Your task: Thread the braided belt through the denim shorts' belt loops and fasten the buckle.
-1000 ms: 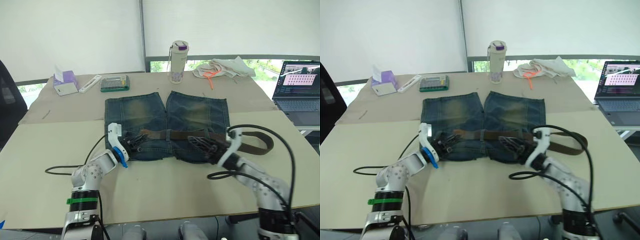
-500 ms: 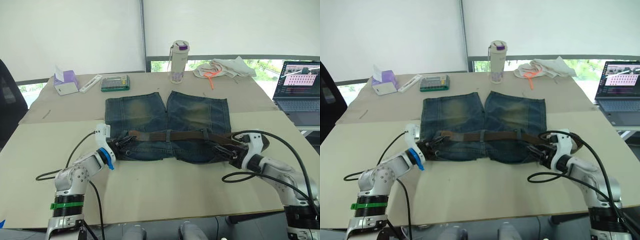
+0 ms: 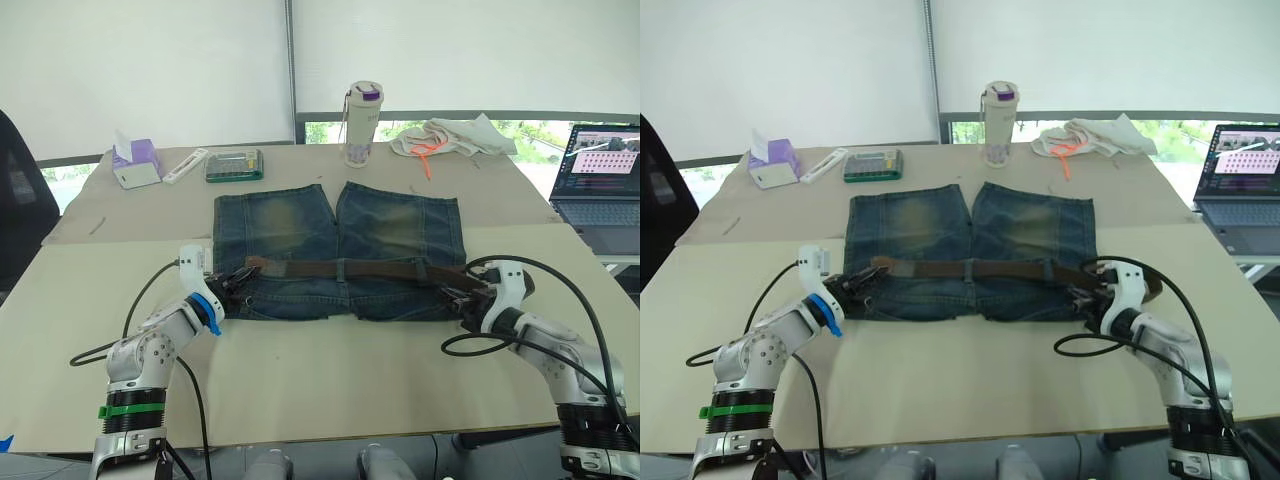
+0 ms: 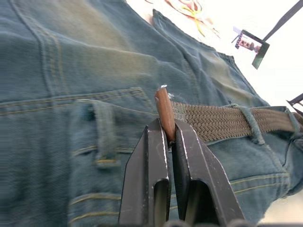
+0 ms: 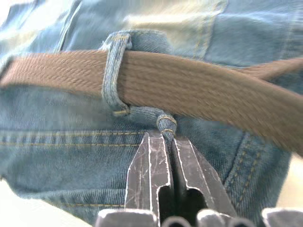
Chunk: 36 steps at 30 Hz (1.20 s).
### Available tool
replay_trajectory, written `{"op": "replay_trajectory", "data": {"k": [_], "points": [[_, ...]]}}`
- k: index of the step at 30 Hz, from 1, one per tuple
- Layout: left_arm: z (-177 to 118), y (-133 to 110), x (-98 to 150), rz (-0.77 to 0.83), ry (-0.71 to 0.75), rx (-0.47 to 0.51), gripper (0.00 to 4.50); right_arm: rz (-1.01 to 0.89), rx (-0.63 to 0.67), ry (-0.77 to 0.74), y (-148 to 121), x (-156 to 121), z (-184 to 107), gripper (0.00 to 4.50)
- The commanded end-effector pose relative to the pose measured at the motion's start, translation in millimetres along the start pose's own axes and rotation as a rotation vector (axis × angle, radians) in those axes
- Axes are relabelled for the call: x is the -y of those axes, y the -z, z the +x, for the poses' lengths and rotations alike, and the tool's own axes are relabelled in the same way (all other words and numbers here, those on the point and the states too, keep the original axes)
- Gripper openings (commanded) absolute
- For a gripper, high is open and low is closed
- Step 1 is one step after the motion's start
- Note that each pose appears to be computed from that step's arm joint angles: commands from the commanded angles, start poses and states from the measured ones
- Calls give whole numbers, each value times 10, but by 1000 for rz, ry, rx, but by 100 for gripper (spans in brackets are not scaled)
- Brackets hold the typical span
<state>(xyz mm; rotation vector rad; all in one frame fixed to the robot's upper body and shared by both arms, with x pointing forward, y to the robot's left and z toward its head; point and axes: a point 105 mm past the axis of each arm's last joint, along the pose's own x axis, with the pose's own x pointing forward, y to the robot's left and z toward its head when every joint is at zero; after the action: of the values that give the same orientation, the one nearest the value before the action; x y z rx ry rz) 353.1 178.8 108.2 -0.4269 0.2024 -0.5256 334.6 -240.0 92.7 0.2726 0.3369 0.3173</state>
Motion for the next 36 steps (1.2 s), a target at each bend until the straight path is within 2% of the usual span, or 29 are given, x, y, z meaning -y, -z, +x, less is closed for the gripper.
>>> {"op": "replay_trajectory", "data": {"k": [1, 7, 11, 17, 23, 27, 31, 36], "points": [[5, -155, -41, 32, -25, 58, 0, 150, 100, 184, -151, 328, -143, 3], [72, -113, 1, 32, -9, 54, 0, 371, 139, 367, -38, 626, -400, 3], [144, -95, 82, 29, 22, 52, 0, 444, 182, 503, 4, 828, -622, 3], [332, -87, 314, 29, 111, 54, 0, 547, 266, 728, 65, 1159, -1062, 3], [362, -129, 368, 38, 146, 61, 0, 546, 316, 800, 0, 1308, -1322, 3], [246, -185, 173, 69, 106, 55, 0, 520, 331, 795, -102, 1347, -1375, 3], [116, -346, -15, 81, 56, 104, 0, 483, 328, 805, -154, 1393, -1402, 3], [9, -485, -98, 75, 37, 162, 0, 403, 307, 697, -270, 1304, -1262, 3]]}}
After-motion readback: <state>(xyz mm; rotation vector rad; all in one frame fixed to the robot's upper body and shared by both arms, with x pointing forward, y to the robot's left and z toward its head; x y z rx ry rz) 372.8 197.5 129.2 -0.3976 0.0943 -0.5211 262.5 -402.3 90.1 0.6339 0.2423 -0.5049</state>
